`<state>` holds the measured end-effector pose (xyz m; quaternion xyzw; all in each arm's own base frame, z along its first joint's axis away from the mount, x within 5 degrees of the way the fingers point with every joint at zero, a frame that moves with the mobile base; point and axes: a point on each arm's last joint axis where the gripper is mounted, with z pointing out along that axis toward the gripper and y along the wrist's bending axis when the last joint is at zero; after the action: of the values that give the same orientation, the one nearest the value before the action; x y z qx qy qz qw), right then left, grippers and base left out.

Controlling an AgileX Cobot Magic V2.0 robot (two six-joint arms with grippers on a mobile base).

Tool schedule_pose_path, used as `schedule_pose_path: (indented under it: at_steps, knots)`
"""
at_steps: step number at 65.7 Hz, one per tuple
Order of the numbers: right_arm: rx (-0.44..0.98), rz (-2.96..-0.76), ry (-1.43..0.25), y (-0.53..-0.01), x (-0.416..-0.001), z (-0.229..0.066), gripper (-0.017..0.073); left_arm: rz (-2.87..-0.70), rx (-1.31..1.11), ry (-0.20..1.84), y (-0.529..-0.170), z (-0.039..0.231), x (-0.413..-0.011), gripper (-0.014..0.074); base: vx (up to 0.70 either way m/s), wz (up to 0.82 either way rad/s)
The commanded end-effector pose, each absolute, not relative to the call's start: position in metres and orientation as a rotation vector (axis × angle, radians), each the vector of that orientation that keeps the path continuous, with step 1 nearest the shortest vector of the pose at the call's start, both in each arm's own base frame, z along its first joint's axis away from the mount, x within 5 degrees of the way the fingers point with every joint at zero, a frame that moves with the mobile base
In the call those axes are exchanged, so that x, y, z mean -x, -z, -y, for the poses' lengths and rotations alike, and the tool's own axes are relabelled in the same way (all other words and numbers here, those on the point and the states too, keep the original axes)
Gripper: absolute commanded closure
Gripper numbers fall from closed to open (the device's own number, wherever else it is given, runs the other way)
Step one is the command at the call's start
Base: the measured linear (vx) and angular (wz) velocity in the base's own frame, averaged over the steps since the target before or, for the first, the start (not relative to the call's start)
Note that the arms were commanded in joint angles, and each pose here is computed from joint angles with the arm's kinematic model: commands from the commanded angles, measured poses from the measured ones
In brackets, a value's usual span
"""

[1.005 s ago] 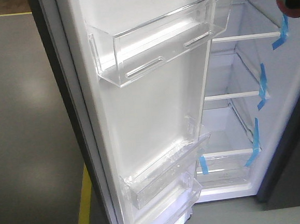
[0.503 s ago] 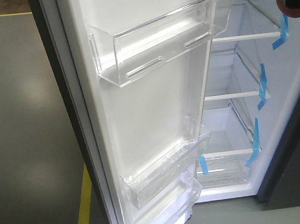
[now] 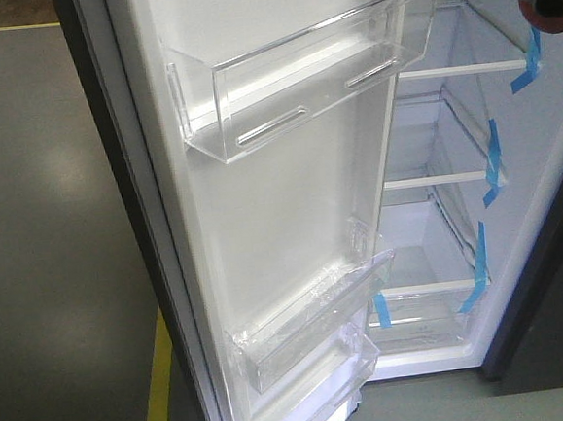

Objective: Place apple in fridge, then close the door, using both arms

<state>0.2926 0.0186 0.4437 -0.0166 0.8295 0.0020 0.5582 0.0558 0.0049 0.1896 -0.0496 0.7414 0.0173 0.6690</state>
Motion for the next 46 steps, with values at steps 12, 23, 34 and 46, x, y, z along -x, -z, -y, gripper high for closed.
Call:
schedule_pose_path:
  at_steps: [12, 23, 34, 46]
  knots:
    - [0.049, -1.816, -0.002, -0.4688, -0.2835, -0.0181, 0.0391, -1.57, 0.112, -0.035, -0.2028, -0.0049, -0.0545, 0.0599, 0.0, 0.0]
    - [0.049, -1.816, -0.002, -0.4688, -0.2835, -0.0181, 0.0391, -1.57, 0.112, -0.035, -0.2028, -0.0049, -0.0545, 0.0599, 0.0, 0.0]
    - [0.049, -1.816, -0.002, -0.4688, -0.2835, -0.0181, 0.0391, -1.57, 0.112, -0.035, -0.2028, -0.0049, -0.0545, 0.0599, 0.0, 0.0]
    - [0.049, -1.816, -0.002, -0.4688, -0.2835, -0.0181, 0.0391, -1.57, 0.112, -0.035, -0.2028, -0.0049, -0.0545, 0.0599, 0.0, 0.0]
